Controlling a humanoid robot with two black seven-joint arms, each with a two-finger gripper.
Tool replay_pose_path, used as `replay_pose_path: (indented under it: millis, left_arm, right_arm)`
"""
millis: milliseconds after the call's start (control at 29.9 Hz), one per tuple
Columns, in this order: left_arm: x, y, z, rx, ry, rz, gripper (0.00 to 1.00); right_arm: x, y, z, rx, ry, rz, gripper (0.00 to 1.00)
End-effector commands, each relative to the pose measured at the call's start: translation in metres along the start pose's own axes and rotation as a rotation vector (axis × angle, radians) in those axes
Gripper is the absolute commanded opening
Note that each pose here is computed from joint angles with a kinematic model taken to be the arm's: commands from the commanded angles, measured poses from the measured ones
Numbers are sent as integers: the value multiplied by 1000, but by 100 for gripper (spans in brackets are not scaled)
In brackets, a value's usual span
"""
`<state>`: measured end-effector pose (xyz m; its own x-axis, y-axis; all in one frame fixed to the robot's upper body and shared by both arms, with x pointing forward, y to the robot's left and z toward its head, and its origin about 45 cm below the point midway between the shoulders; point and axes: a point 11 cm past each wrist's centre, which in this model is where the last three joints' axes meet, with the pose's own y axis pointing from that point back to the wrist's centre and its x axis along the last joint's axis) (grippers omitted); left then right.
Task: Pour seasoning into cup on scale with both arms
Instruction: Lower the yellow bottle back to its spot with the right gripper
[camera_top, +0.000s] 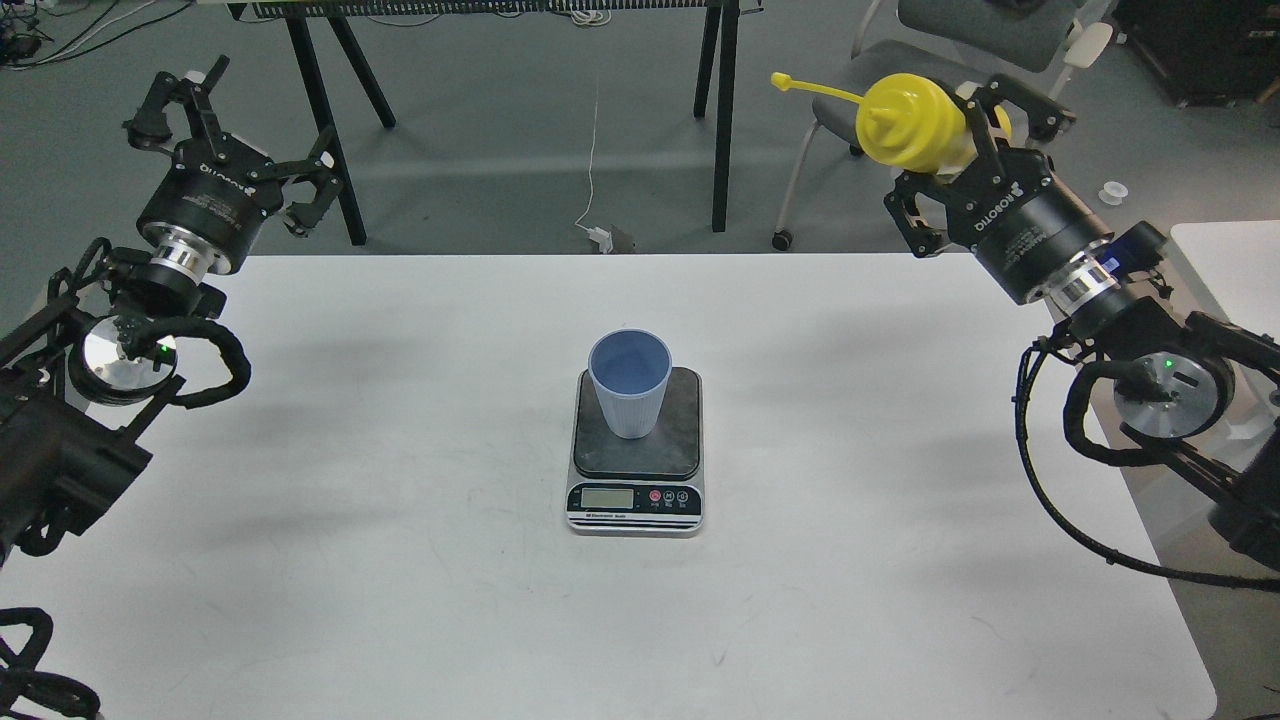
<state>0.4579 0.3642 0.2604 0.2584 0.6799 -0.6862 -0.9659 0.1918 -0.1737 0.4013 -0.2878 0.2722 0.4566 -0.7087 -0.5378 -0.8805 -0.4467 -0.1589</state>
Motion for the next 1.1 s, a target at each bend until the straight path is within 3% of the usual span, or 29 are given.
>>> replay_pose_path:
  millis: [0,334,668,1069]
  left_arm:
    - [0,0,0,3,-2,0,99]
    - [-1,0,-5,13,0,-2,99]
    - [-1,0,-6,17,-3,-3,99]
    - [-5,-4,-7,21,-7,-8,99]
  right_arm:
    - [17,29,19,34,-151,38,47]
    - [36,67,90,126,-566,212,47]
    - [40,73,147,155,-683,322,50]
    - [66,111,177,118,-659,459,53]
